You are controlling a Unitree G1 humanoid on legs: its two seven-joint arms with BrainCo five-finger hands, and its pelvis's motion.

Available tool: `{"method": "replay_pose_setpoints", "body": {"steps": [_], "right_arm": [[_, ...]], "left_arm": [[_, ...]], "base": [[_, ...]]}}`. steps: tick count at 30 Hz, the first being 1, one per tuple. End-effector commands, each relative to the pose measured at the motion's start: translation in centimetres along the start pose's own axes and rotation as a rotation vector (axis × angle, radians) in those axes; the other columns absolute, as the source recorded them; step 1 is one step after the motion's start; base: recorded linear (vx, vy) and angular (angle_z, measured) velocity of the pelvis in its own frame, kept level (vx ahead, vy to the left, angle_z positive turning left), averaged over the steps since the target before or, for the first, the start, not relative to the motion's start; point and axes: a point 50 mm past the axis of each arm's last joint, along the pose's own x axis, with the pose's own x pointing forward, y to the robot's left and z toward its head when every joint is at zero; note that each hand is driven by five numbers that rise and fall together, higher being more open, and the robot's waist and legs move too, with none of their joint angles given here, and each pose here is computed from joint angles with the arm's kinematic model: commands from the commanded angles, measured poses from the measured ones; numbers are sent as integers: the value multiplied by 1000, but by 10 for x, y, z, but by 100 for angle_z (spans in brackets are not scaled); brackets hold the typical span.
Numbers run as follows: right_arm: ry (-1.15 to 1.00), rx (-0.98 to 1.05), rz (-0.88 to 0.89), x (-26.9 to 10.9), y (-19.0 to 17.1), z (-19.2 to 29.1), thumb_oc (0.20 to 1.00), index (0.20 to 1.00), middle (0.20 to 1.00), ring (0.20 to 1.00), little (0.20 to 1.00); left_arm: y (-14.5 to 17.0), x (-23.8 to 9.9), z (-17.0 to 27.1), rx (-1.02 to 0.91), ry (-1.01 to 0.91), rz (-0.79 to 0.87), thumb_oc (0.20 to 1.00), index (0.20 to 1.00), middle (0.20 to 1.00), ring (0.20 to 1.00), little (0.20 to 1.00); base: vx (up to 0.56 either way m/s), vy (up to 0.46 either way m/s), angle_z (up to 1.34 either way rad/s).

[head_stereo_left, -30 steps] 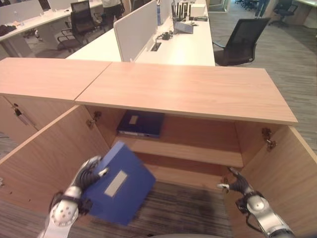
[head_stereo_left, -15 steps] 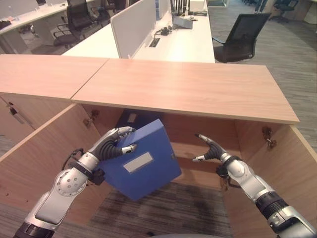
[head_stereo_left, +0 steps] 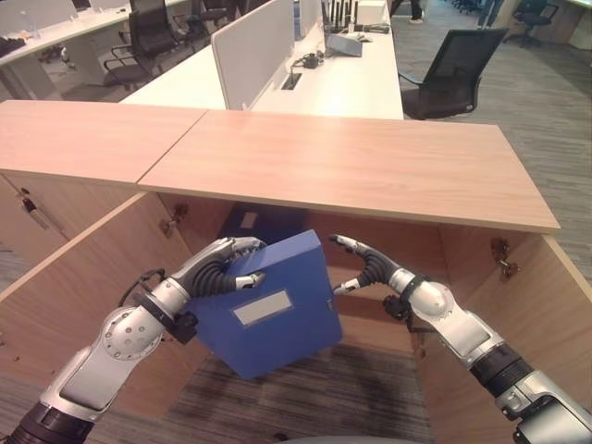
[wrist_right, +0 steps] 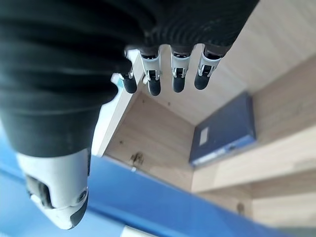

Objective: Put the empty folder in the office cabinet

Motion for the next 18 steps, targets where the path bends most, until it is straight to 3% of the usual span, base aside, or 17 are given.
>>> {"method": "replay_pose_setpoints", "body": {"steps": [1,13,18], "right_arm": [[-142,78,89,3,7,26,1000,1000,1000,1000,1000],[47,-30,73,-31,-15,-12,1000,1000,1000,1000,1000],[75,-14,34,-40,-25,-18,1000,1000,1000,1000,1000]], "left_arm": [[25,4,19,119,-115,111,200,200,200,200,200],[30,-9,14,227,-54,112,200,200,200,200,200],[28,-11,11,187,-46,114,200,200,200,200,200]], "base": [[0,0,0],[0,0,0],[0,0,0]]}}
